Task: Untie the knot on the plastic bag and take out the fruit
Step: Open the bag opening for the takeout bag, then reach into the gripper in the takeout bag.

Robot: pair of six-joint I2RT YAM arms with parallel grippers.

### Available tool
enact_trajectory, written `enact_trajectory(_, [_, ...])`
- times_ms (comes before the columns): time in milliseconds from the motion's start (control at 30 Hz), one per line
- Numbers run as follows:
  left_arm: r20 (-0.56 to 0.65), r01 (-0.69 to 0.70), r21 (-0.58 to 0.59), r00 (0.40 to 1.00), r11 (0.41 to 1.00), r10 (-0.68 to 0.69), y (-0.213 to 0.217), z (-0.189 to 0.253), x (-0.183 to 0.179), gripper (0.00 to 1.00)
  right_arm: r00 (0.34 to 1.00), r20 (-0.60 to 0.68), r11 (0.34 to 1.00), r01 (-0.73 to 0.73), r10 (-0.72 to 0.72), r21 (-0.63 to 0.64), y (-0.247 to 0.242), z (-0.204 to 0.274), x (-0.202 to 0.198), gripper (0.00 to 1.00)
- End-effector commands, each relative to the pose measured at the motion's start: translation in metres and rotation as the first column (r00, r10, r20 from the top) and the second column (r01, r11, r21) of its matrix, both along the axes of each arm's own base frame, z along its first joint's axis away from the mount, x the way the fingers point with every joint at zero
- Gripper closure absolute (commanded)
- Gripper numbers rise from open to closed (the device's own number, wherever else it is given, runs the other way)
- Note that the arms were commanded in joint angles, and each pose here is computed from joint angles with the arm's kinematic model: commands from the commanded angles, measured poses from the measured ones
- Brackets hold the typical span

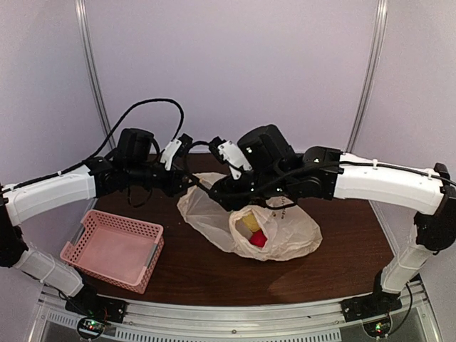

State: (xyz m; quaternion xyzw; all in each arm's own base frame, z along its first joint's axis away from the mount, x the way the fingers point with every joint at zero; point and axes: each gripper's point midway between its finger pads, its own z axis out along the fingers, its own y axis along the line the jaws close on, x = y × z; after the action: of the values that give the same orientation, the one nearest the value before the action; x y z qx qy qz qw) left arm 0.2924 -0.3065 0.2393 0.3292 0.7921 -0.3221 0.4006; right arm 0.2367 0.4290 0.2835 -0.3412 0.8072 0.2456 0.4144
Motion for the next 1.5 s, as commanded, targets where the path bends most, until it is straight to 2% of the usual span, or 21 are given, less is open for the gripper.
enact_trajectory(0, [0.029,-0.008,-0.038,1.000,0.999,0.009,0.000,0.009,0.004,1.00,0.987,-0.028,0.969,0.148,-0.156,-0.199,-0.024,-0.052,0.013,0.44])
enact_trajectory(167, [0.054,-0.048,-0.036,0.997,0.998,0.050,0.008,0.015,0.008,1.00,0.957,-0.027,0.878,0.255,-0.290,-0.406,-0.072,-0.113,0.007,0.41])
enact_trajectory(333, [0.073,-0.100,-0.036,0.992,0.994,0.102,0.021,0.020,0.016,1.00,0.940,-0.053,0.786,0.252,-0.338,-0.564,-0.119,-0.170,-0.024,0.32])
enact_trajectory(467, [0.075,-0.135,-0.034,0.988,0.990,0.138,0.029,0.022,0.022,1.00,0.916,-0.014,0.697,0.295,-0.400,-0.654,-0.164,-0.186,-0.037,0.24])
enact_trajectory(600, [0.082,-0.176,-0.025,0.981,0.984,0.178,0.039,0.023,0.028,1.00,0.901,-0.010,0.670,0.315,-0.433,-0.672,-0.193,-0.192,-0.048,0.13])
enact_trajectory(767, [0.089,-0.168,-0.041,0.981,0.985,0.171,0.041,0.026,0.027,1.00,0.893,-0.022,0.685,0.329,-0.450,-0.650,-0.204,-0.194,-0.053,0.07])
enact_trajectory(1000, [0.056,0.085,-0.119,0.995,0.989,-0.078,0.008,0.029,-0.001,1.00,0.909,-0.055,0.827,0.350,-0.414,-0.441,-0.150,-0.139,-0.036,0.06])
enact_trajectory(1200, [0.055,0.127,-0.125,0.991,0.984,-0.121,0.003,0.028,-0.008,1.00,0.906,-0.011,0.871,0.404,-0.423,-0.279,-0.114,-0.096,-0.010,0.12])
enact_trajectory(1467, [0.050,0.147,-0.126,0.989,0.981,-0.142,-0.001,0.027,-0.012,1.00,0.897,0.010,0.863,0.428,-0.442,-0.268,-0.082,-0.111,0.028,0.31])
